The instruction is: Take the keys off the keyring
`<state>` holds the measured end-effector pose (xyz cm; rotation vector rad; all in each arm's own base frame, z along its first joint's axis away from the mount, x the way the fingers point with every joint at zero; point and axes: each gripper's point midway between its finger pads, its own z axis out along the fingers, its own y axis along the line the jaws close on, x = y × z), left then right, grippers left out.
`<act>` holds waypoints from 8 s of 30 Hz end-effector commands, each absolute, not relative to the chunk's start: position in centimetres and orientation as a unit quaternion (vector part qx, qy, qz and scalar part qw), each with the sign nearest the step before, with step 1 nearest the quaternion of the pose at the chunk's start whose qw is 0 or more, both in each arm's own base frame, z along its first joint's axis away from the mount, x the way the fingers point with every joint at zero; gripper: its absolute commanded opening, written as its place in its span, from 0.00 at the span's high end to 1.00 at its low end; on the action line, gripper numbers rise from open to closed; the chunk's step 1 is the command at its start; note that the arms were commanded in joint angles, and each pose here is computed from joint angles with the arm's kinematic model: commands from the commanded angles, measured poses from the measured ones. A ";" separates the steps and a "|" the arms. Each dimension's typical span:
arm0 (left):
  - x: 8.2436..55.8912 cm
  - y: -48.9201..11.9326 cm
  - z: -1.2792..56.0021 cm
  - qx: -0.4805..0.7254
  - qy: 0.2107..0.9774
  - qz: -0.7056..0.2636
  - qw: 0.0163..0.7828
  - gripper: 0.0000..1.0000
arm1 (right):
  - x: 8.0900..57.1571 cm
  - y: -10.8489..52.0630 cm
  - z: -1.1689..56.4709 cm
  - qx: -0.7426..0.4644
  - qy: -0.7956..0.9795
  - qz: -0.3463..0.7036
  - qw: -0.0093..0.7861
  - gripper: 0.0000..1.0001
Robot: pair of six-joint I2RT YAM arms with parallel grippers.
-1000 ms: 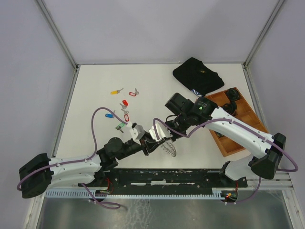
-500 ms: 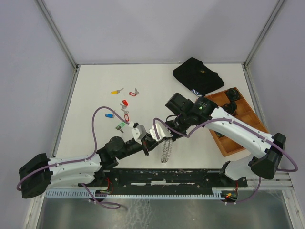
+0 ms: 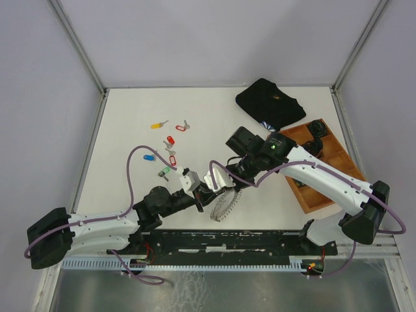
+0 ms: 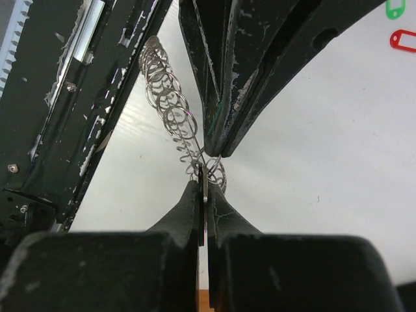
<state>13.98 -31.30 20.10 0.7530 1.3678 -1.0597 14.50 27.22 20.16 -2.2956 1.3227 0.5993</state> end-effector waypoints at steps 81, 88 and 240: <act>20.7 -29.2 25.4 0.039 0.608 -0.452 0.651 0.97 | 19.5 25.7 20.2 -0.805 0.525 0.090 0.260 1.00; 21.2 -29.1 25.0 0.023 0.618 -0.422 0.663 0.97 | 19.5 26.0 20.1 -0.802 0.528 0.096 0.263 1.00; 19.3 -32.3 24.7 0.312 0.497 -0.485 0.649 0.39 | 19.0 25.7 21.3 -0.784 0.531 0.141 0.288 1.00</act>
